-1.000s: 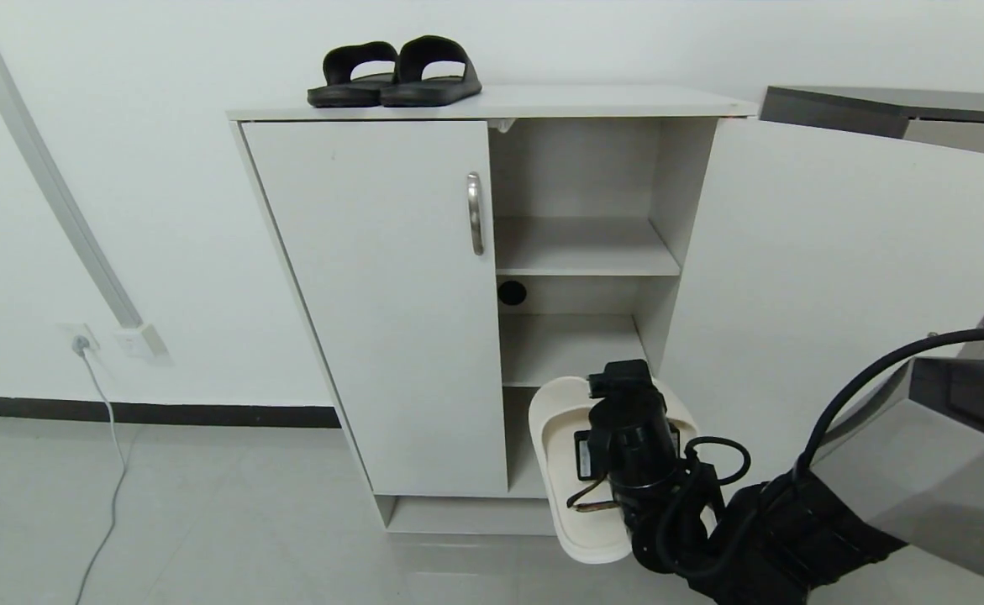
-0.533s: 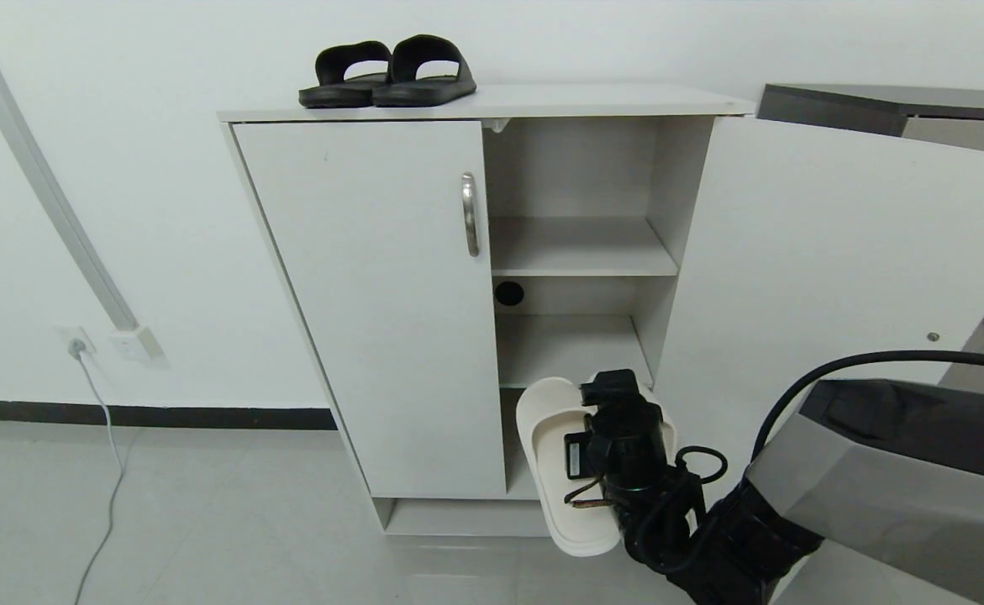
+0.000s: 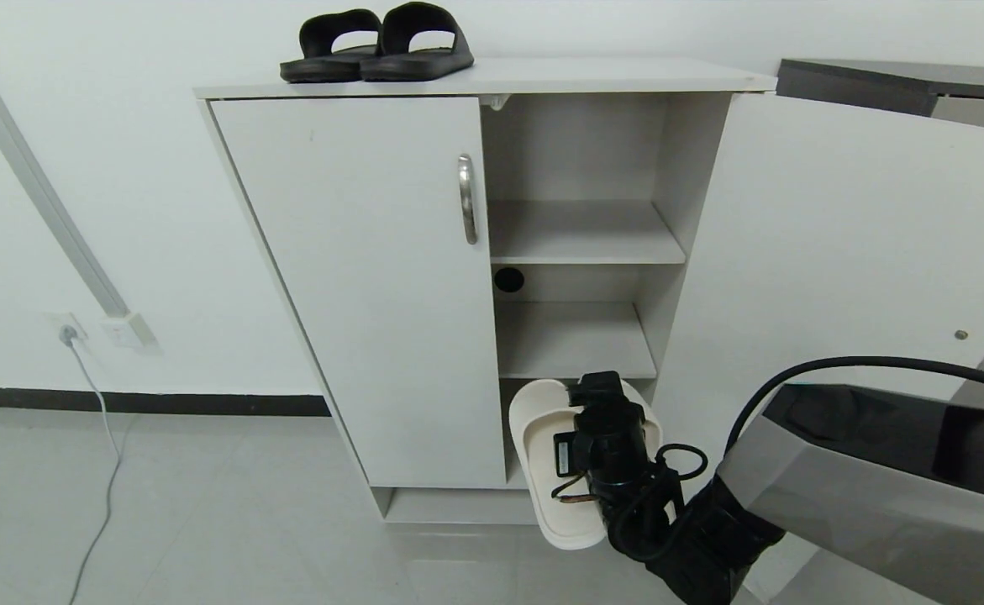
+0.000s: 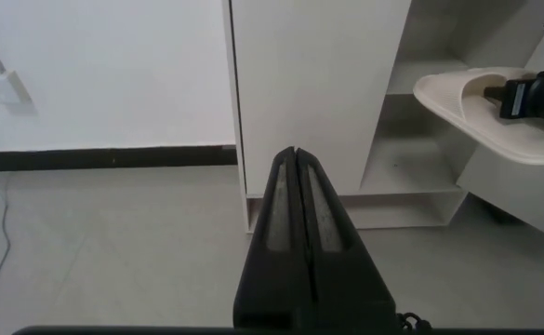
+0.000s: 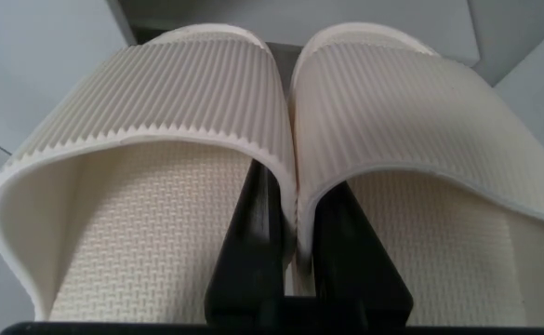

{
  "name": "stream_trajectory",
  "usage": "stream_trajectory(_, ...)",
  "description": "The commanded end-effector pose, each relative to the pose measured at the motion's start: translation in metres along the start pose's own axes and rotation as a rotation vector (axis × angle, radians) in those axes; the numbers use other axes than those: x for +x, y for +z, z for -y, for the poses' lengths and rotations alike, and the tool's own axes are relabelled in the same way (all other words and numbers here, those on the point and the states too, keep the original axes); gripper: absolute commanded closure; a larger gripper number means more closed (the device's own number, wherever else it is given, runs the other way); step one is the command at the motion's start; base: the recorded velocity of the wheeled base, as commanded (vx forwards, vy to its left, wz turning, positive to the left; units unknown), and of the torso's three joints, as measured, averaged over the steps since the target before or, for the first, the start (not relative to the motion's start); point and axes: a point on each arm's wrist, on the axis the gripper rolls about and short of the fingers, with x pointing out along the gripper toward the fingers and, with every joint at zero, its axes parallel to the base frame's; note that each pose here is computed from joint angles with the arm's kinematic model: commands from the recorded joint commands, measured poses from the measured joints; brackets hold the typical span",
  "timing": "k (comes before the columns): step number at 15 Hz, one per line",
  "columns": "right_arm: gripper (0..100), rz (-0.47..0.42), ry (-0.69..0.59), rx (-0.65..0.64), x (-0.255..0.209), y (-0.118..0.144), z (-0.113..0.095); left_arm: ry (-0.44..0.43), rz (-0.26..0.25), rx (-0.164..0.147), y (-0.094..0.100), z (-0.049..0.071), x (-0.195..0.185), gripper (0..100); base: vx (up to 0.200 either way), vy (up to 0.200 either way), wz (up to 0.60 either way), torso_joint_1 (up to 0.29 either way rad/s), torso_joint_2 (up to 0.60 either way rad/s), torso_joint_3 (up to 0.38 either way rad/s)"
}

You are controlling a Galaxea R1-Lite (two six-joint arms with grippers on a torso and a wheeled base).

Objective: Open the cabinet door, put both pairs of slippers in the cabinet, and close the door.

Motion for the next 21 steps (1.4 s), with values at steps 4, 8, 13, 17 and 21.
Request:
stream_trajectory(4,100,0.003,-0.014,0.006,0.005,0.003,0.003,-0.002,-0.002,0.002,0.000,0.000,0.000,100,0.000,0.000,0.00,0.002,0.00,-0.194)
stream_trajectory(8,100,0.072,-0.011,0.032,-0.001,0.016,0.004,0.000,-0.001,-0.003,0.000,0.000,0.000,100,0.000,0.000,0.00,0.001,0.00,-0.056)
stream_trajectory(13,100,0.136,-0.002,0.024,-0.002,0.017,0.004,0.000,-0.001,-0.003,0.000,0.000,0.000,100,0.000,0.000,0.00,0.000,0.00,0.000)
stream_trajectory(17,100,0.132,-0.004,0.021,-0.002,0.015,0.004,-0.002,-0.002,-0.003,0.000,0.000,0.000,100,0.050,0.000,0.00,-0.002,0.00,0.001)
stream_trajectory(21,100,0.141,-0.007,-0.006,-0.002,0.012,0.006,-0.002,-0.001,-0.003,0.000,0.000,0.000,100,0.200,0.000,0.00,0.004,0.00,0.005)
